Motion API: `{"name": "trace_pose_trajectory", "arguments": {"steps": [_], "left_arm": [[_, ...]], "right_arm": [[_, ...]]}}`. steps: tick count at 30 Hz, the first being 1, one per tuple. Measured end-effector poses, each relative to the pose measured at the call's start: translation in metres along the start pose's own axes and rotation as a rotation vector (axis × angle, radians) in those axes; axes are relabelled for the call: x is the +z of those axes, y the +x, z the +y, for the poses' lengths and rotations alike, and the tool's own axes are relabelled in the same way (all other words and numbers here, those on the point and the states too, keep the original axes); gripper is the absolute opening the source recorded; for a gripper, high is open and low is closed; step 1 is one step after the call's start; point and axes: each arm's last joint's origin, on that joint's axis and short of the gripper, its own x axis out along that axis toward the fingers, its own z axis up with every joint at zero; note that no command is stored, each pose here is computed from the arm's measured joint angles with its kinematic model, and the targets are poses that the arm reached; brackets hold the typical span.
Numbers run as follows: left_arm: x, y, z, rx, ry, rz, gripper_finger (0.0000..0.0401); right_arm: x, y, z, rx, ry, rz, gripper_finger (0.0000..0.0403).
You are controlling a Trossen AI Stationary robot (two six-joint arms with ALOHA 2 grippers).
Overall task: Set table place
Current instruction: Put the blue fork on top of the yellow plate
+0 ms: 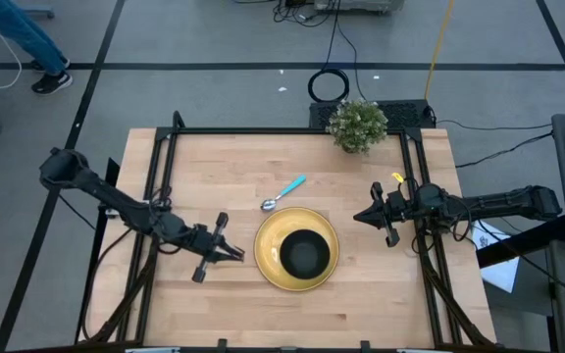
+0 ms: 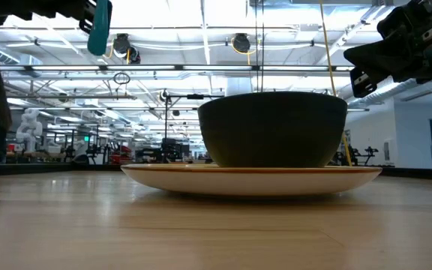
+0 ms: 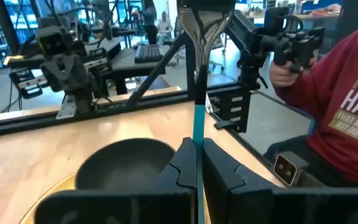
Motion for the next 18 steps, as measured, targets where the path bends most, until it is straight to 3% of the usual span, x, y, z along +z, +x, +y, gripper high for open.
{"name": "trace_pose_trajectory", "arguments": {"steps": [13,18], "left_arm": [[-0.007,0.009,-0.005,0.1,-0.058,-0.016,0.0004],[-0.007,0.014,-0.003,0.177,-0.226,-0.077,0.0004]], "right_arm": [[0.0,0.0,0.0,0.0,0.0,0.0,0.0],[0.0,0.0,0.0,0.0,0.0,-0.001,0.0]]}}
